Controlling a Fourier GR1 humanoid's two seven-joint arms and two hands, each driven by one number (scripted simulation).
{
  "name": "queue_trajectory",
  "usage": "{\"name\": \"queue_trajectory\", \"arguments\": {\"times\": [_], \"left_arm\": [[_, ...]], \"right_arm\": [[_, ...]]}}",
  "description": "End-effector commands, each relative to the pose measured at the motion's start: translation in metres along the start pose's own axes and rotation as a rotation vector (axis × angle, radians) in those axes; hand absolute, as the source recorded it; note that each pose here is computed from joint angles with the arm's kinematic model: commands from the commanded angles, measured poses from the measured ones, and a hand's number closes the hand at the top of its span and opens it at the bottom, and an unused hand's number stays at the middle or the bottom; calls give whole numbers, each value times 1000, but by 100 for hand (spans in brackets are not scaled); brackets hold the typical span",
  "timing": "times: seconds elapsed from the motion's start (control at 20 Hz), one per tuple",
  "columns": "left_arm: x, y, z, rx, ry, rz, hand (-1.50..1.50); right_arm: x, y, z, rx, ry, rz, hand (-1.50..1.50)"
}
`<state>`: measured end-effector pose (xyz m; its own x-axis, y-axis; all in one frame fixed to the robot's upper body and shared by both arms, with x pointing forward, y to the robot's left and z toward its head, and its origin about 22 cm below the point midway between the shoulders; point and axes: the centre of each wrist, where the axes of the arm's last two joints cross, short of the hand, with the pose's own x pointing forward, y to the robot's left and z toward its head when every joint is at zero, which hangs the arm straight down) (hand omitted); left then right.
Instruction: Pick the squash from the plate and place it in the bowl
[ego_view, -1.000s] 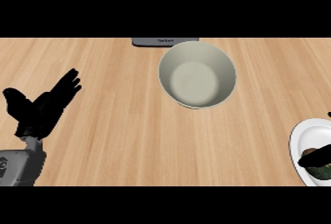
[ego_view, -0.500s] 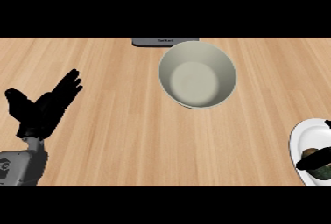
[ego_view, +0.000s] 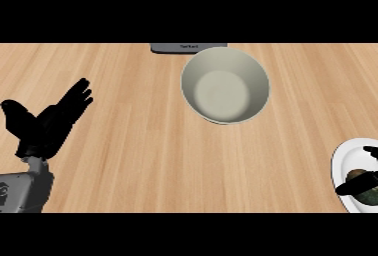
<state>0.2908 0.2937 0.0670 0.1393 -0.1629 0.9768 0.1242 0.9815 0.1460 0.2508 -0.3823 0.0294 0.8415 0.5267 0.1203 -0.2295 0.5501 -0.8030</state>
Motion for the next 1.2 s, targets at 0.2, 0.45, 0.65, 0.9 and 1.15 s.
{"name": "queue_trajectory", "arguments": {"times": [0.2,0.45,0.65,0.9,1.15], "left_arm": [[8,-1,9,16,-8,1,0],[-8,4,8,9,-9,-11,0],[-5,-13,-1,-13,-5,10,0],[4,6,11,0,-10,0,0],[0,0,6,7,1,-3,0]], "right_arm": [[-20,27,-12,-85,-66,12,150],[-17,5,-1,-103,-101,27,150],[9,8,-10,-125,-130,25,150],[-1,19,12,-128,-282,102,150],[-2,49,59,-99,-583,227,150]]}}
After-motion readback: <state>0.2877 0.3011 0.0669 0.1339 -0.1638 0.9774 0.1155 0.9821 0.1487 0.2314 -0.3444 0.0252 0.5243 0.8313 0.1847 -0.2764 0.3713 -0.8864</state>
